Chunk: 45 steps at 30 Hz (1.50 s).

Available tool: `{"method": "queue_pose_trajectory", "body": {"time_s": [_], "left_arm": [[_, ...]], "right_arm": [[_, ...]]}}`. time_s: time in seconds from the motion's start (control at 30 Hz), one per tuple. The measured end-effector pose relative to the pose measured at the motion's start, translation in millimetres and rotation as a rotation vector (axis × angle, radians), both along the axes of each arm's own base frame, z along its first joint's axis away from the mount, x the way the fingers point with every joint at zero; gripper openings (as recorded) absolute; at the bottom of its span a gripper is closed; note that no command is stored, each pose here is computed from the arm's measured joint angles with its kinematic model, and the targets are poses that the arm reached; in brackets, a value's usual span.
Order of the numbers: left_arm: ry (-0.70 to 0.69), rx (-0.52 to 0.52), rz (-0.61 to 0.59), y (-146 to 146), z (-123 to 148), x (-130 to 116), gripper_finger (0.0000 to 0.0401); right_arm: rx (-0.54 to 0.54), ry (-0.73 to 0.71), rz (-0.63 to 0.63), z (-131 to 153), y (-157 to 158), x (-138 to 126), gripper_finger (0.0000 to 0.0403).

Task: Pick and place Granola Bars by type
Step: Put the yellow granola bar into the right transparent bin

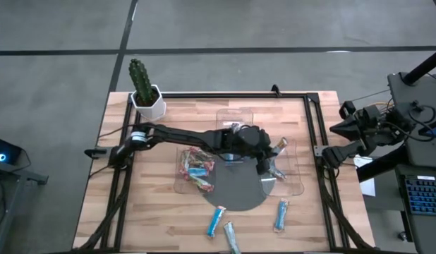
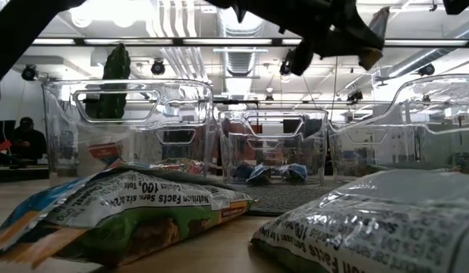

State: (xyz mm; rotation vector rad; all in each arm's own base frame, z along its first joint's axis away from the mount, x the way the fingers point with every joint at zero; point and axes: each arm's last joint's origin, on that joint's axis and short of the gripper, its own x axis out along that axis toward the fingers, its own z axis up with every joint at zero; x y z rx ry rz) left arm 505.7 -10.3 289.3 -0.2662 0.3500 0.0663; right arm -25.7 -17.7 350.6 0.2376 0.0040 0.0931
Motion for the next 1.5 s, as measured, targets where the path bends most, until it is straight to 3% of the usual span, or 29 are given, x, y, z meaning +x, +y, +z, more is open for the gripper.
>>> {"method": "queue_pose_trajectory", "body": {"time_s": [0.2, 0.47, 0.93, 1.27, 1.5], "left_arm": [[-0.104, -0.029, 0.039, 15, -12, 14, 0.0032], [-0.108, -0.038, 0.062, 33, -14, 15, 0.0036], [-0.087, -0.051, -0.028, 34, -16, 15, 0.0145], [-0.058, -0.087, -0.094, 31, -19, 14, 0.0149], [0.033, -0.120, -0.144, 30, -27, 11, 0.0150]], "right_arm": [[0.023, 0.003, 0.000, 0, 0, 0, 0.0009], [0.035, 0.011, 0.000, 0, 1, 2, 0.0009], [0.031, 0.012, 0.000, 0, 1, 2, 0.0009], [0.030, 0.012, -0.002, 0, 1, 2, 0.0009], [0.027, 0.011, -0.027, 0, 0, 2, 0.0008]]}}
